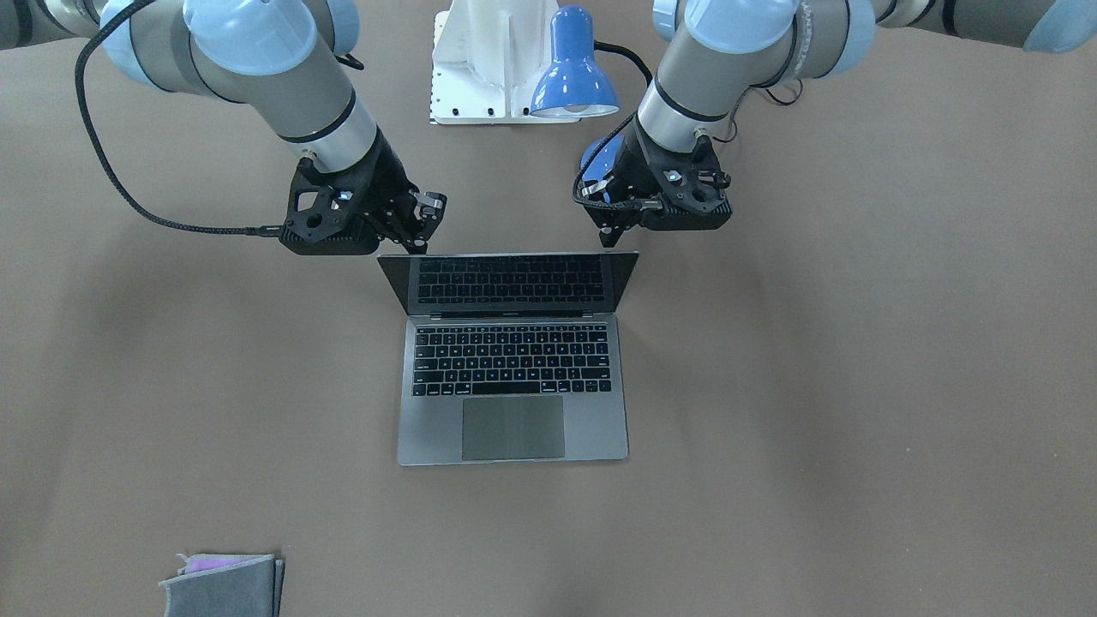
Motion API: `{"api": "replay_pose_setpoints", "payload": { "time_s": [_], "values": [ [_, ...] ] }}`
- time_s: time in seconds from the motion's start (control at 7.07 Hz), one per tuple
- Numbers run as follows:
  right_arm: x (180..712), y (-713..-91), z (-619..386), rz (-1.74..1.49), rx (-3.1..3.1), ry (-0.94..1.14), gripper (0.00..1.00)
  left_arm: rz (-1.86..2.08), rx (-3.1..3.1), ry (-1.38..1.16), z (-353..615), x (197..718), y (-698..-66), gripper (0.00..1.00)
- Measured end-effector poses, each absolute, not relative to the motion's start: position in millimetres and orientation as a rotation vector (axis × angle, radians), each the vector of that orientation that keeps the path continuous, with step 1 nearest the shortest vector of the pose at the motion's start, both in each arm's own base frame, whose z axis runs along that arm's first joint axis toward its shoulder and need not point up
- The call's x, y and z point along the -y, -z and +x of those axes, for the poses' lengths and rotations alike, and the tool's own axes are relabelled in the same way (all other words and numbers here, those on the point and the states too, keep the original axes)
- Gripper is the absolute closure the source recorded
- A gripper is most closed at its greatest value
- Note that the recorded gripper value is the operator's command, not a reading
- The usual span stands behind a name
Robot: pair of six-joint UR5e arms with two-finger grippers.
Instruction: Close laptop
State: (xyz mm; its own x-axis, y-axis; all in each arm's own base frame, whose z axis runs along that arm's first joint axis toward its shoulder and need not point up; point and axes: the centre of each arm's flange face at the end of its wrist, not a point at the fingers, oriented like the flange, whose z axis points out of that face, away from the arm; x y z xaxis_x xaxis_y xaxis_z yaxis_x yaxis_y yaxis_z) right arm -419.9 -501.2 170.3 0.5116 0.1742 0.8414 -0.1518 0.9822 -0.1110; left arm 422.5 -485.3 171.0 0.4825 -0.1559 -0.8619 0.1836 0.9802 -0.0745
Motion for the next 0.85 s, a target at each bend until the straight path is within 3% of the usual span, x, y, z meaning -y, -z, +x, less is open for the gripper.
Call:
{"api": "replay_pose_setpoints", "payload": {
  "time_s": [0.85],
  "values": [
    [614, -200, -464, -0.002, 1.011, -0.257, 1.0, 0.133, -1.036, 0.293, 478, 609, -195, 1.0]
  ]
}}
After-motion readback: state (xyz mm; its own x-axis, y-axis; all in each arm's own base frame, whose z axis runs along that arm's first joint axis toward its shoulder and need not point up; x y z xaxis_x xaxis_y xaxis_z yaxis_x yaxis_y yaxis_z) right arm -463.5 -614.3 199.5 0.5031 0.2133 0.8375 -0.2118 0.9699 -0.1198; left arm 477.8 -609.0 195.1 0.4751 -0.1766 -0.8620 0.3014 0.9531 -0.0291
